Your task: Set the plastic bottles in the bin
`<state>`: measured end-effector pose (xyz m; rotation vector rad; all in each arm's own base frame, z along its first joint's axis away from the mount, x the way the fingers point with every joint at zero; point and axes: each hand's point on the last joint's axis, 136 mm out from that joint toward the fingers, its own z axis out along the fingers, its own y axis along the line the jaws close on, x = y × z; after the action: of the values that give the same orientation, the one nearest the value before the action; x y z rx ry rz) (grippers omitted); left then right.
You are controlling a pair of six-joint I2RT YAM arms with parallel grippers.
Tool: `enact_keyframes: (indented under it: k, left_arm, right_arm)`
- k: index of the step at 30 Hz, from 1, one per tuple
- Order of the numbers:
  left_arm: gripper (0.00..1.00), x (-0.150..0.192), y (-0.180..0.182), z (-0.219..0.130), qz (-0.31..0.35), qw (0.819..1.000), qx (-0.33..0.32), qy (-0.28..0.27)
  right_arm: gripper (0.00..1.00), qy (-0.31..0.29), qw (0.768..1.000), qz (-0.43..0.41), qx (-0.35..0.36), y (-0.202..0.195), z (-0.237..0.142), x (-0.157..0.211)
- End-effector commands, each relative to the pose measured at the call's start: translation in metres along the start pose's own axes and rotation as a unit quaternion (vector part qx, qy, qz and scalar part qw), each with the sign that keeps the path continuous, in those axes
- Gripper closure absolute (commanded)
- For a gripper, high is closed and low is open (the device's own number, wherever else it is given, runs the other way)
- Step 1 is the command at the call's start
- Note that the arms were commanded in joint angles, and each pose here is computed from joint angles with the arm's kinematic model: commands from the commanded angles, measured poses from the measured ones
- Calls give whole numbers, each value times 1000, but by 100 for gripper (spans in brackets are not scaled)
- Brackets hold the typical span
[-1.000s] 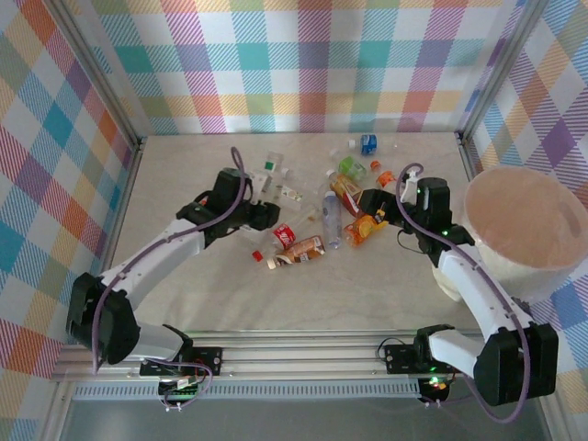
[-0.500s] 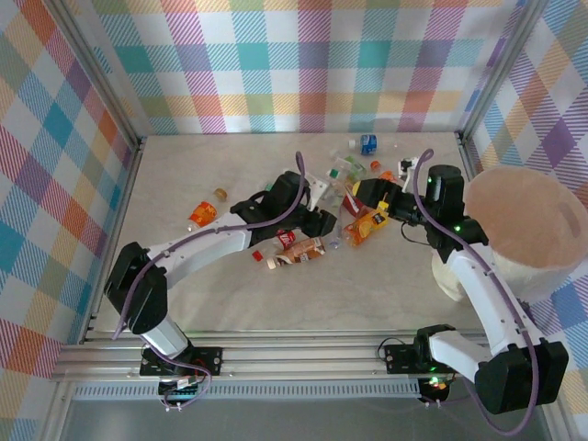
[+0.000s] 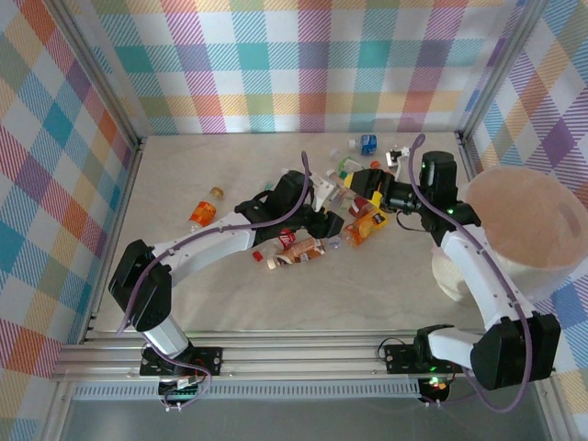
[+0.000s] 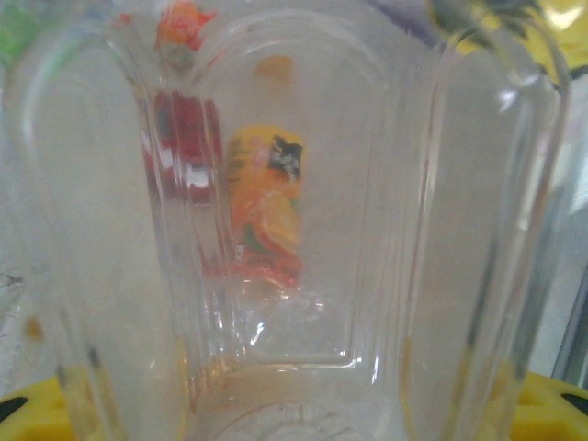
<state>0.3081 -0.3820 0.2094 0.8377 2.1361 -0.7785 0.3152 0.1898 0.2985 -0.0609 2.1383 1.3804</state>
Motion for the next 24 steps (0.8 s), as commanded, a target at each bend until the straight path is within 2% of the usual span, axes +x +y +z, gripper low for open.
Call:
enact_keyframes:
  k: [1,6,14,19,21,24]
  left_arm:
    - [53,-17,-22,-2,26,998,42,-27]
    - [53,-25,-25,2,29,998,49,-34]
    - [52,-42,-34,2,45,995,70,-56]
    - [52,-48,-31,3,48,995,60,-65]
    - [52,-49,-30,2,51,995,57,-67]
    - [52,-51,-29,0,50,995,56,-72]
  right_arm:
    - [0,21,997,-32,-68,30,1,-5]
    - [0,25,994,-61,-90,44,2,-13]
    - [4,20,995,-35,-88,38,11,-25]
    - [3,-31,998,-3,62,-13,7,-34]
    - [5,-37,996,-2,76,-20,5,-32]
    - [9,-17,998,6,58,-18,10,-26]
